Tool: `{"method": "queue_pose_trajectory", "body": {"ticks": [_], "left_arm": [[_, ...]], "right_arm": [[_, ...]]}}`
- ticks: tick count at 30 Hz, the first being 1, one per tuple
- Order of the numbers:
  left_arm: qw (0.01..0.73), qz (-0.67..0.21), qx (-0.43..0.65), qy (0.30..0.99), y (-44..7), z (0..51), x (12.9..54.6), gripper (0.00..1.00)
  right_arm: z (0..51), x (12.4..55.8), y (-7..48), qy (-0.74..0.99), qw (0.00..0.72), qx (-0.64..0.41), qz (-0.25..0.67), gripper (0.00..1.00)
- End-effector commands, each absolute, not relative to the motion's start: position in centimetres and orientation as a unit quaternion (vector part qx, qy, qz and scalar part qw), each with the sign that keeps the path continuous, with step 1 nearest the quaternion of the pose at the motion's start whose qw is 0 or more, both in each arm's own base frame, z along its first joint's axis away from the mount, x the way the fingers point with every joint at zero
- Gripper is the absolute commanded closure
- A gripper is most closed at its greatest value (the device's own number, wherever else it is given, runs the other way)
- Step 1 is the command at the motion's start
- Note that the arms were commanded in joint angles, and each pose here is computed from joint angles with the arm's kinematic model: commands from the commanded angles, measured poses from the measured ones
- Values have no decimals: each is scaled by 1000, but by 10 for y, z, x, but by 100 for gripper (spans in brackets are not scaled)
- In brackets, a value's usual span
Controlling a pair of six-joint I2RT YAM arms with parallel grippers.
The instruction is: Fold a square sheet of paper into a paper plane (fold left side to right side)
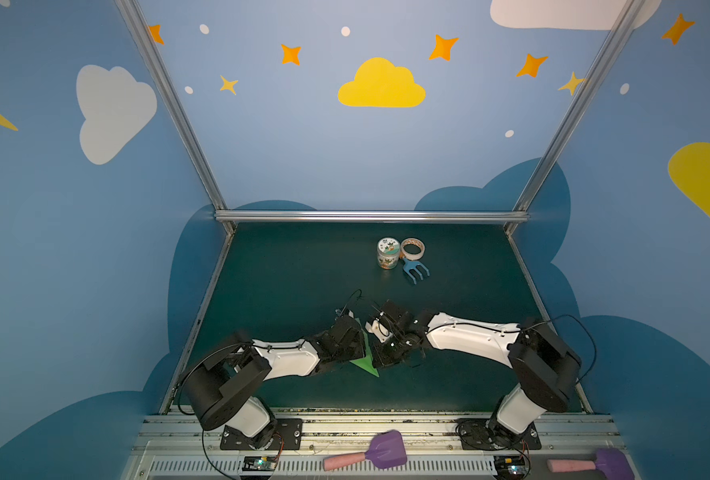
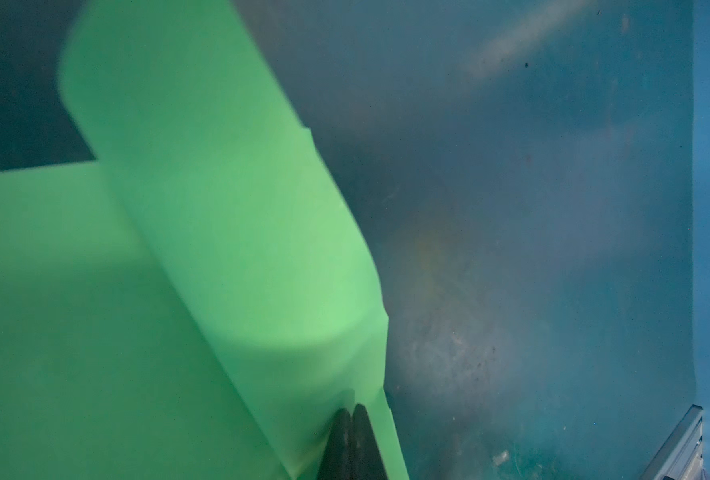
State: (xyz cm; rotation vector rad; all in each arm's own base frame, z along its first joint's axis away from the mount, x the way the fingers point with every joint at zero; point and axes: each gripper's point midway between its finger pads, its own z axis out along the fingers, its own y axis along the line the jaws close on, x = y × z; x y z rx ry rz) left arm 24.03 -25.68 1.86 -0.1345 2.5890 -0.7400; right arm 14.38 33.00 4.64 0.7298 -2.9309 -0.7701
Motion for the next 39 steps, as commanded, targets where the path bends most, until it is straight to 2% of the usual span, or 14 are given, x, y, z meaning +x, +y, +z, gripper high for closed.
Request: {"method": "queue_pose_trajectory", "body": {"ticks": [1, 39], "left_arm": [[216, -243, -55, 944, -244, 10, 235, 96], [218, -239, -53, 945, -240, 11, 233, 96]], "right_arm": [[44, 152, 340, -942, 4, 231, -243, 100], [13, 161, 325, -951, 25, 227, -209, 100]]}}
